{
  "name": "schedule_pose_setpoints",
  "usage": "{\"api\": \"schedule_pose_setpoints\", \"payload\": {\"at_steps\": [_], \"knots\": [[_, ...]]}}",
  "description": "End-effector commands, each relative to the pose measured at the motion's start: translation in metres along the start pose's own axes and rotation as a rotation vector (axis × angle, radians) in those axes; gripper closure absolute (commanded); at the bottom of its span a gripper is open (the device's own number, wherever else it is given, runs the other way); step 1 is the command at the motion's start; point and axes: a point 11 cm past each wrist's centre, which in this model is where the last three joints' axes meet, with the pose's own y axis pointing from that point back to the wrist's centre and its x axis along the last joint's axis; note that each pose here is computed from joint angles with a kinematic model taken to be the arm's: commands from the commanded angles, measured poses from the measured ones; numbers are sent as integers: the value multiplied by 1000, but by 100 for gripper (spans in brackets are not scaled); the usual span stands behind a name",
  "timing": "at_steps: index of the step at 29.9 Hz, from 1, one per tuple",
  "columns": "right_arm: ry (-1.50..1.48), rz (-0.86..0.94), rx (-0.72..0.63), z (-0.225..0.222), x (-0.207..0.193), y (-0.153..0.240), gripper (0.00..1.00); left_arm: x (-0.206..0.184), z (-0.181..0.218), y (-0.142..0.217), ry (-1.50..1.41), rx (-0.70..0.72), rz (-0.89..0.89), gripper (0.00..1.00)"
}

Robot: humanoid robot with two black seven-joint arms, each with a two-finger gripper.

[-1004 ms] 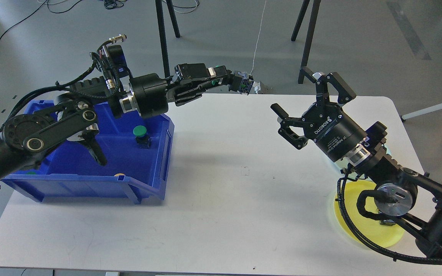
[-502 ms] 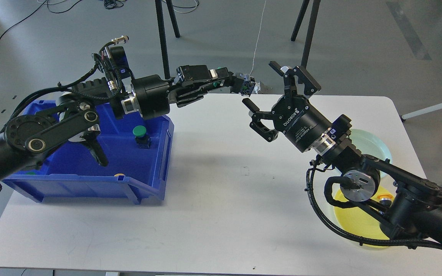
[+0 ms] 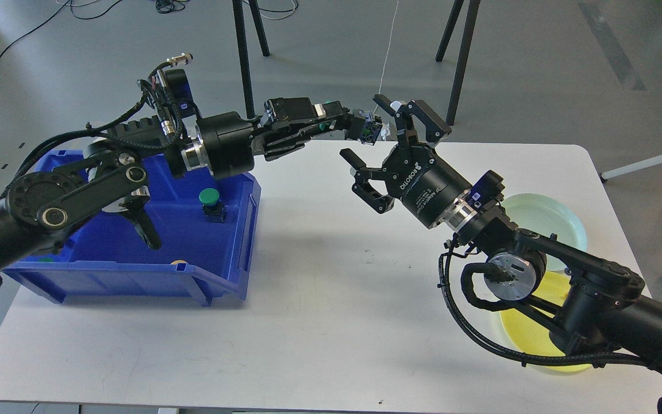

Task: Pass button and place on color plate
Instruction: 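Move the right gripper to the left gripper and grasp the green button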

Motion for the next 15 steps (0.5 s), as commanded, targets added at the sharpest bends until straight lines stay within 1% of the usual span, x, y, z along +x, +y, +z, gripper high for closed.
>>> {"api": "schedule_pose_setpoints", "payload": {"at_steps": [1,7,15], "knots": [[11,23,-2,1,2,0,24,0,-1,1,3,2,-2,91],[15,31,-26,5,2,0,49,-1,0,0,3,1,-6,91],[12,19,-23,3,-2,-2,67,-2,-2,0,1,4,-6,89]]}}
